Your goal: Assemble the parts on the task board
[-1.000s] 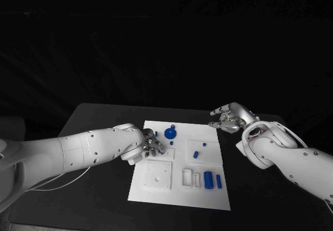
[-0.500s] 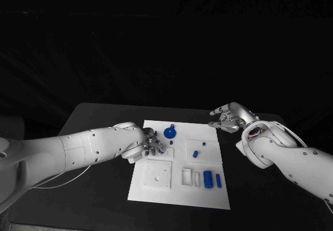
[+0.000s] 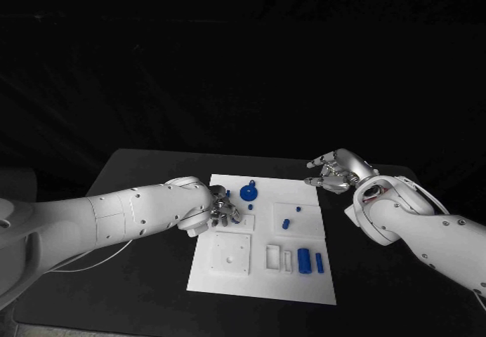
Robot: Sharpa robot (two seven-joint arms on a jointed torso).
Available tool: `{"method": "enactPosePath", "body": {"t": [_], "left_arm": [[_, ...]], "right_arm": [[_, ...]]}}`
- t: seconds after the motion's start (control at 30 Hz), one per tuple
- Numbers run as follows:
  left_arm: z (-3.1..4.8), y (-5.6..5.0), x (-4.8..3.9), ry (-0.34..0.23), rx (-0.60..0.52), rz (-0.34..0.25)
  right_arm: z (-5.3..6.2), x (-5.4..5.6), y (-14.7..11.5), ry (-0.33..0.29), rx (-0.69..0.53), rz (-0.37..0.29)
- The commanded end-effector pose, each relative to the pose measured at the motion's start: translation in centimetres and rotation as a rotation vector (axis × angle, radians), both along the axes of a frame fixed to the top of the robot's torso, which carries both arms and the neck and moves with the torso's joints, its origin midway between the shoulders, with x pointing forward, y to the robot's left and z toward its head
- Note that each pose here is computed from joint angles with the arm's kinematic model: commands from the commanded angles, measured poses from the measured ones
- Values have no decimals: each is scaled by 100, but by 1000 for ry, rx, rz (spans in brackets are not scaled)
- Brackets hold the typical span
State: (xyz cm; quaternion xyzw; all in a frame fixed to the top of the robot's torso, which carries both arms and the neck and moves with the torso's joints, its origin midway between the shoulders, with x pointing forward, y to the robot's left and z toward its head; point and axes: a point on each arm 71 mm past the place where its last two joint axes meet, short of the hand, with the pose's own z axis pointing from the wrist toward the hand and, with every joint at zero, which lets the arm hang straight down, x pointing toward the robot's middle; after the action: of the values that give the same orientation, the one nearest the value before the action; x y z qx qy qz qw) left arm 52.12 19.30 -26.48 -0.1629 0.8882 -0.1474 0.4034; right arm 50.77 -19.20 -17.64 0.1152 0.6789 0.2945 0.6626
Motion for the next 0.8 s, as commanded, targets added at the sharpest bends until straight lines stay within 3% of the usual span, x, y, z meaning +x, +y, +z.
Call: {"method": "enactPosePath", "body": {"t": [0.03, 0.8], "left_arm": [[-53, 6, -38, 27, 32, -19], [-31, 26, -26, -15, 48, -5]], "right_arm": [[-11, -4, 8, 8, -8, 11], [-30, -10, 0, 13, -9, 10]]}}
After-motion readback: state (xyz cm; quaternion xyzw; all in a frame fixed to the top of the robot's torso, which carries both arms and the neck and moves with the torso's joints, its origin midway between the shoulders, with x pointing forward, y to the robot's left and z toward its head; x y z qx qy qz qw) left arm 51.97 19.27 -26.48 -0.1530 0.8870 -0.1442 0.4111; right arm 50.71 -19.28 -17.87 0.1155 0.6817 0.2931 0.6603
